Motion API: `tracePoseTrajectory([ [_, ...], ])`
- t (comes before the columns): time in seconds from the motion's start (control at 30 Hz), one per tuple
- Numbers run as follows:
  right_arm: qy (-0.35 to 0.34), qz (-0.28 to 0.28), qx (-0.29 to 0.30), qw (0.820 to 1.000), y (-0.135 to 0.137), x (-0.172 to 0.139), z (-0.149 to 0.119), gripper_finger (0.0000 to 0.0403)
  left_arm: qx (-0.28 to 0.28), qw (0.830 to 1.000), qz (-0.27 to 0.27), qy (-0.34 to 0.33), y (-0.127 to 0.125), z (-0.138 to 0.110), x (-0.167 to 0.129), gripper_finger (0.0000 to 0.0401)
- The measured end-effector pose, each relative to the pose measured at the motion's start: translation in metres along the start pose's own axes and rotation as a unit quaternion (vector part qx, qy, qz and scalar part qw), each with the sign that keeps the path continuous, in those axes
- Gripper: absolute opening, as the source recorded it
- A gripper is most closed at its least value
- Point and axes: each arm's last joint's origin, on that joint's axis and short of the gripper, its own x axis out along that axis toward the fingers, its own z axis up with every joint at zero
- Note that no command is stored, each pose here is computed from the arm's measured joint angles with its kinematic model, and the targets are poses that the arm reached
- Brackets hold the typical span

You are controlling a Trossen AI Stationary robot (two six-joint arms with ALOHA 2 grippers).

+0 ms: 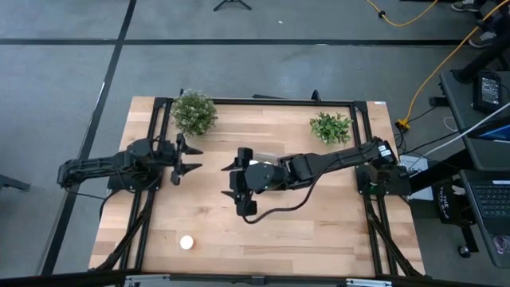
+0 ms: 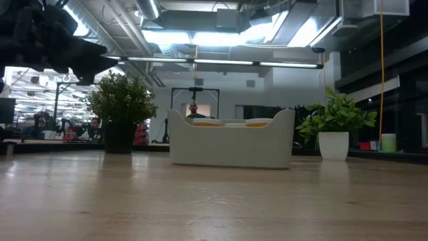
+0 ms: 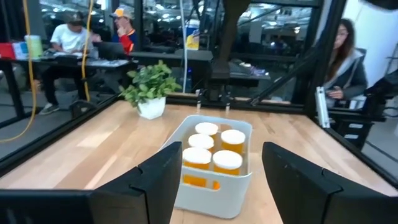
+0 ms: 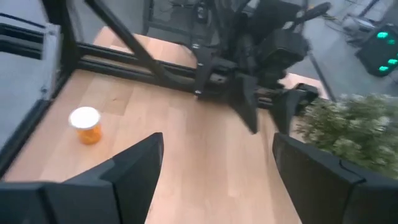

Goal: Pick and place pill bottles into a basket
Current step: Put the orange pill bottle into the grey bin

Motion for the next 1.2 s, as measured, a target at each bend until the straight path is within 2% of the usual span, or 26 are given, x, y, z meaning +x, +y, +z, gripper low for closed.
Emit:
tracePoseTrajectory([
  [0.3,0.018,0.086,0.028,0.996,0.024,0.029,-0.016,0.0304,0.001,1.000,-0.011,-0.012,-0.002,0.002,-0.001,0.0218],
  [0.5,0.045,0.152,0.068,0.985,0.047,0.057,-0.031,0.0304,0.001,1.000,-0.011,-0.012,-0.002,0.002,-0.001,0.0219],
  [0.73,0.058,0.160,0.075,0.983,0.059,0.076,-0.009,0.0304,0.001,1.000,-0.011,-0.011,-0.002,0.002,-0.001,0.0217],
  [0.83,0.066,0.167,0.095,0.979,0.063,0.088,-0.020,0.0304,0.001,1.000,-0.011,-0.010,-0.002,0.002,-0.001,0.0219],
  [0.97,0.097,0.170,0.131,0.972,0.062,0.087,-0.022,0.0304,0.001,1.000,-0.010,-0.008,-0.002,0.001,-0.001,0.0217],
  [1.07,0.096,0.187,0.115,0.971,0.069,0.088,-0.023,0.0304,0.001,1.000,-0.010,-0.008,-0.002,0.001,-0.001,0.0217],
  [1.2,0.069,0.213,0.068,0.972,0.092,0.075,-0.015,0.0299,0.001,1.000,-0.010,-0.009,-0.002,0.001,-0.001,0.0219],
])
